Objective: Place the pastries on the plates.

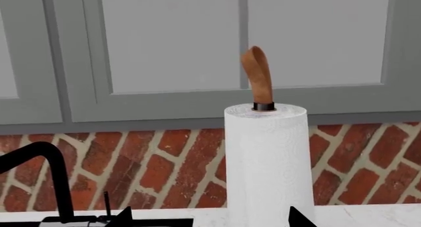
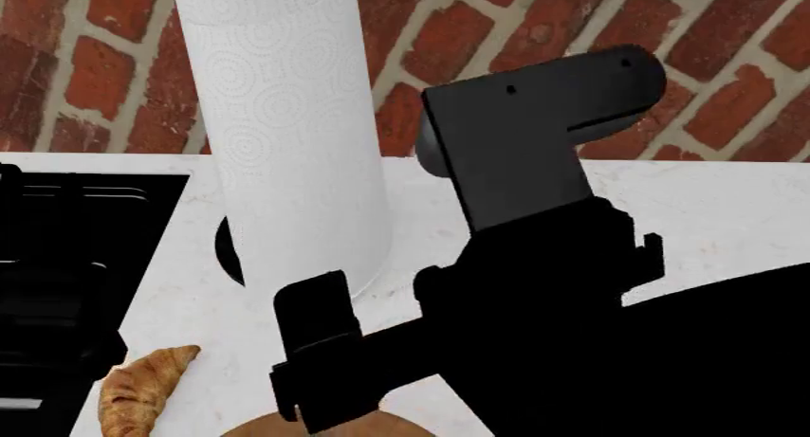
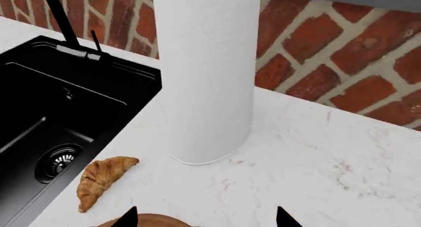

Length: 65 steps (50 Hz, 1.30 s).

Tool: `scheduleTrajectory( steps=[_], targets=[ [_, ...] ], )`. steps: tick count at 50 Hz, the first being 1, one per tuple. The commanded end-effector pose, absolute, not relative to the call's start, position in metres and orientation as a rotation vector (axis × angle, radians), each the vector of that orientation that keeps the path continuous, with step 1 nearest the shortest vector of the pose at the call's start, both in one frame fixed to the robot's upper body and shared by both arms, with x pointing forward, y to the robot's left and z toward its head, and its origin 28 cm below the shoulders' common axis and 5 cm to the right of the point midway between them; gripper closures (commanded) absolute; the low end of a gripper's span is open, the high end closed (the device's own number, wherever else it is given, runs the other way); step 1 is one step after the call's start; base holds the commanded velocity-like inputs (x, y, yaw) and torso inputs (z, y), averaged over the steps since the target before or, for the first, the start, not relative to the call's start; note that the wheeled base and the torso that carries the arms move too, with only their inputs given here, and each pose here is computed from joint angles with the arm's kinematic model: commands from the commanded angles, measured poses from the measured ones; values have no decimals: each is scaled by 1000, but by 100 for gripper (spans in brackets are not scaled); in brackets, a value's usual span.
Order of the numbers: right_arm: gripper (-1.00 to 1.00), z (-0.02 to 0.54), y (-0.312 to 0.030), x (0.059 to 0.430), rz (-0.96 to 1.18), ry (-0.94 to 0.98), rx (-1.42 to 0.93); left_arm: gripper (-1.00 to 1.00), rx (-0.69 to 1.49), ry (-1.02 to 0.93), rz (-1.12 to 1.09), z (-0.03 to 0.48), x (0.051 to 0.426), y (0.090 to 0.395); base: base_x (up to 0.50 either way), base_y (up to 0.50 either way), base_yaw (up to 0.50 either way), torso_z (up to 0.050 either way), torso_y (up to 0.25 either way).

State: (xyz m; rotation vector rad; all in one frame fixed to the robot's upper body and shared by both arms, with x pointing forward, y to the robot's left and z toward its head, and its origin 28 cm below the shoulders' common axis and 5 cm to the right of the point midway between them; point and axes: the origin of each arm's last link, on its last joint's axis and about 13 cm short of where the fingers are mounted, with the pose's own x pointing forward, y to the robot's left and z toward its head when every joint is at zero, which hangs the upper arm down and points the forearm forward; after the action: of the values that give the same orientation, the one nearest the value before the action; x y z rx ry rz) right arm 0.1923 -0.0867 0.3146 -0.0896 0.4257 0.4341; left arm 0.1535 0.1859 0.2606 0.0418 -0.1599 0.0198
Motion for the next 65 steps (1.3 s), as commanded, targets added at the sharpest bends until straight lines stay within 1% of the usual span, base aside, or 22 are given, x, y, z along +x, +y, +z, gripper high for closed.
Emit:
scheduleTrajectory(
  steps=[1, 4, 6, 9, 20, 24, 28, 32, 38, 44, 45, 47, 51, 54, 57, 58, 59, 60, 61, 65],
  targets=[
    [-100, 309, -103, 179, 304, 277, 11, -100, 20, -158, 8, 264, 160, 190, 26, 0, 0, 0, 0],
    [-100, 307, -105, 177, 296, 247, 54, -100, 18, -160, 6, 268, 161, 191, 26, 0, 0, 0, 0],
    [-100, 307, -107, 176, 284, 232, 47, -100, 16, -159, 5, 268, 162, 192, 27, 0, 3, 0, 0],
    [-100, 303, -112, 173, 211, 181, 17, -100, 39, -162, 8, 272, 162, 193, 27, 0, 0, 0, 0],
    [-100, 295, -115, 162, 125, 100, 11, -100, 84, -121, -8, 290, 175, 192, 28, 0, 1, 0, 0],
    [-100, 291, -116, 160, 58, 59, 0, -100, 101, -112, -35, 307, 186, 192, 28, 0, 3, 0, 0],
    [-100, 289, -118, 160, -15, 37, -59, -100, 118, -111, -42, 321, 197, 196, 28, 0, 0, 0, 0],
    [-100, 288, -117, 161, -27, 34, -69, -100, 91, -71, -91, 325, 205, 196, 28, 0, 0, 0, 0],
    [-100, 287, -114, 168, -26, 22, -61, -100, 138, -14, -106, 343, 228, 199, 28, 0, 0, 0, 0],
    [-100, 283, -114, 173, -21, 29, -39, -100, 170, 105, -151, 363, 250, 202, 27, 0, 0, 0, 0],
    [-100, 282, -114, 174, -17, 34, -38, -100, 174, 149, -158, 364, 256, 204, 27, 0, 0, 0, 0],
    [-100, 281, -114, 174, 25, 47, 21, -100, 222, 187, -139, 367, 266, 206, 27, 0, 0, 0, 0],
    [-100, 277, -116, 174, 2, 52, -3, -100, 218, 292, -159, 378, 280, 213, 27, 0, 0, 0, 0],
    [-100, 274, -117, 175, -3, 67, -3, -100, 160, 338, -189, 391, 282, 216, 27, 0, 0, 0, 0],
    [-100, 272, -117, 174, -7, 76, 10, -100, 209, 403, -193, 401, 286, 215, 27, 0, 0, 0, 0],
    [-100, 271, -117, 174, -7, 79, 11, -100, 171, 442, -225, 403, 290, 216, 27, 0, 0, 0, 0],
    [-100, 272, -116, 174, -6, 80, 13, -100, 187, 464, -220, 402, 292, 217, 27, 0, 0, 0, 0],
    [-100, 265, -115, 177, 6, 108, 20, -100, 267, 537, -268, 416, 299, 206, 27, 0, 0, 0, 0],
    [-100, 265, -116, 177, 6, 109, 22, -100, 169, 606, -250, 416, 313, 219, 25, 0, 0, 0, 0],
    [-100, 264, -115, 177, 6, 110, 19, -100, 167, 647, -230, 417, 320, 222, 20, 0, 0, 0, 0]
  ],
)
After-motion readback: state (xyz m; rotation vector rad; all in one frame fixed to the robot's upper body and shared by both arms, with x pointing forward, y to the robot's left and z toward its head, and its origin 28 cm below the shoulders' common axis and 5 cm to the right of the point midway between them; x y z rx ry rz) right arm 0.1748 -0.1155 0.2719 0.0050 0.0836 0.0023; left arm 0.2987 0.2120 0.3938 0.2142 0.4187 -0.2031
